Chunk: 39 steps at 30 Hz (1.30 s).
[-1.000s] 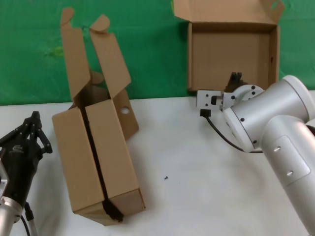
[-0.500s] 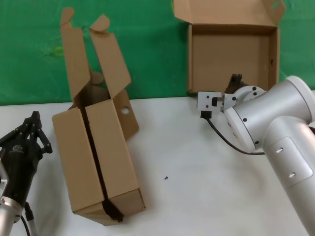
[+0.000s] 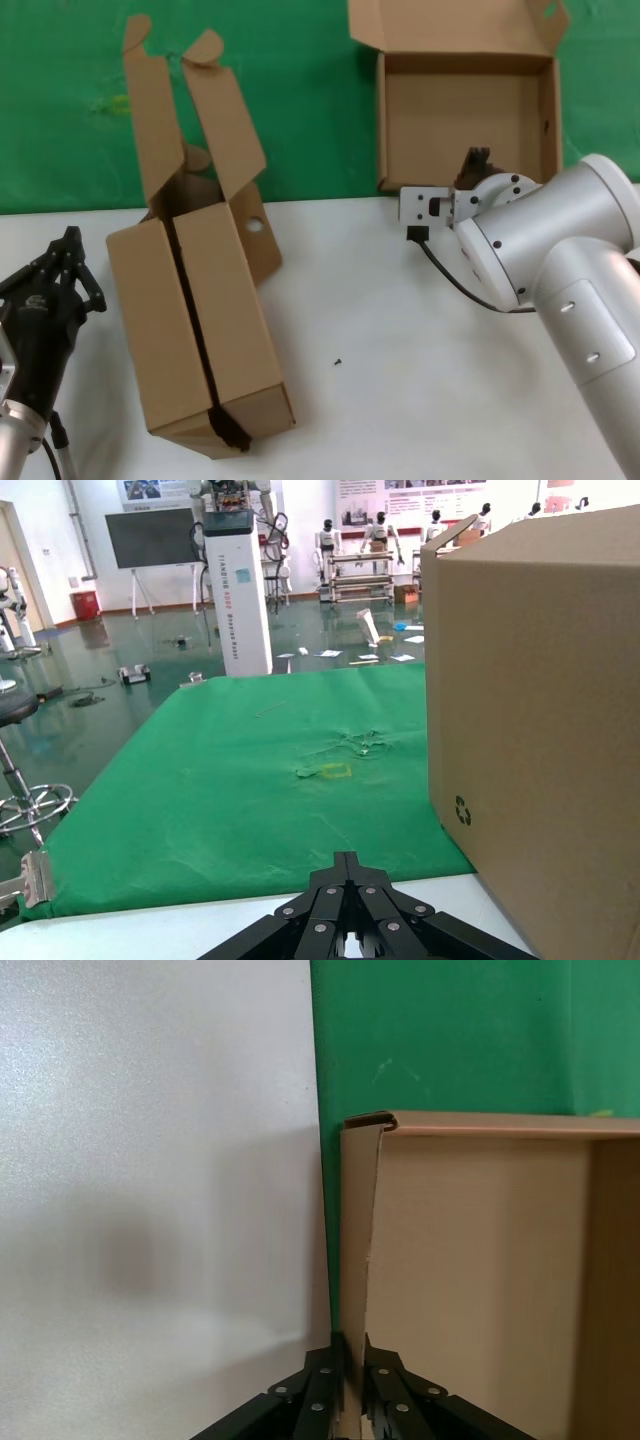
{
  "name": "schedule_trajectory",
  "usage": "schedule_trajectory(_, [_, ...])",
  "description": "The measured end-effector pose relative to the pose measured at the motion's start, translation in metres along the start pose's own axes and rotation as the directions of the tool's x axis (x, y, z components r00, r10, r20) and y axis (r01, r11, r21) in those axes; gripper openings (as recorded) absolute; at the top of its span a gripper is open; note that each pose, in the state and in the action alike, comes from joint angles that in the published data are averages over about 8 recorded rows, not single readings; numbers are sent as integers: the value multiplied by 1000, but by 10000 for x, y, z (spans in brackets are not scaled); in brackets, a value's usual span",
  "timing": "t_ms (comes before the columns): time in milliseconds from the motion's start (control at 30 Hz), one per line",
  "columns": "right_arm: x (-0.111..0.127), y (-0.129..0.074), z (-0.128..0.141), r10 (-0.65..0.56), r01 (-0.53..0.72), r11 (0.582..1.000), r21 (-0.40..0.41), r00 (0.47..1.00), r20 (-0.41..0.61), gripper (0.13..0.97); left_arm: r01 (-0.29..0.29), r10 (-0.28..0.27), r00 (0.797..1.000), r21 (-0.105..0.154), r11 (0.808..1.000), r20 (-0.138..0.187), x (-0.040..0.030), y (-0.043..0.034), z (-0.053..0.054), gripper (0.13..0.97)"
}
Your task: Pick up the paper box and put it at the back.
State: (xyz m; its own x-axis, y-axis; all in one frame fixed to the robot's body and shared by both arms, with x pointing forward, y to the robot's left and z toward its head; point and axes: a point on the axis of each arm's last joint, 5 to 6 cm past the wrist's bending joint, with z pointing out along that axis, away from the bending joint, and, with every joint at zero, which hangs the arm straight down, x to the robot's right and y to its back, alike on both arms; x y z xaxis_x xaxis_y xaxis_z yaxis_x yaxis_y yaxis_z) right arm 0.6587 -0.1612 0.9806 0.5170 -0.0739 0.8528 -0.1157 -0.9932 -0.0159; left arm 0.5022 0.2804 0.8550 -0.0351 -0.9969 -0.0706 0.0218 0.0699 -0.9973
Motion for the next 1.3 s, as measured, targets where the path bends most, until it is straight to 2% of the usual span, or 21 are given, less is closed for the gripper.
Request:
schedule_trajectory(133, [2, 0, 1, -10, 10, 1000, 1, 1000, -6, 166, 0, 0, 1000, 0, 1000, 0, 0, 0, 0, 143])
schedule_trajectory(400, [21, -5, 10, -32, 32, 999, -4, 999, -33, 252, 0, 0, 1000, 0, 1000, 0, 0, 0, 0, 143])
schedule_trajectory(533, [41, -3, 19, -42, 42, 999, -10, 998, -49, 252, 0, 0, 1000, 0, 1000, 0, 0, 0, 0, 143])
schedule_trajectory(800, [49, 2, 17, -53, 53, 999, -9, 997, -61, 409, 0, 0, 1000, 0, 1000, 0, 0, 0, 0, 143])
schedule_trajectory(833, [48, 3, 12, -54, 54, 999, -8, 997, -61, 409, 0, 0, 1000, 0, 1000, 0, 0, 0, 0, 143])
schedule_trajectory(1000, [39, 16, -33, -52, 52, 999, -2, 997, -55, 547, 0, 0, 1000, 0, 1000, 0, 0, 0, 0, 143])
schedule_trajectory(1100, [28, 27, -93, -40, 41, 999, 13, 998, -46, 630, 0, 0, 1000, 0, 1000, 0, 0, 0, 0, 143])
schedule_trajectory(1133, [25, 30, -124, -33, 34, 999, 22, 998, -44, 630, 0, 0, 1000, 0, 1000, 0, 0, 0, 0, 143])
schedule_trajectory(1300, [38, 45, -354, 24, -19, 996, 83, 998, -55, 745, 0, 0, 1000, 0, 1000, 0, 0, 0, 0, 143])
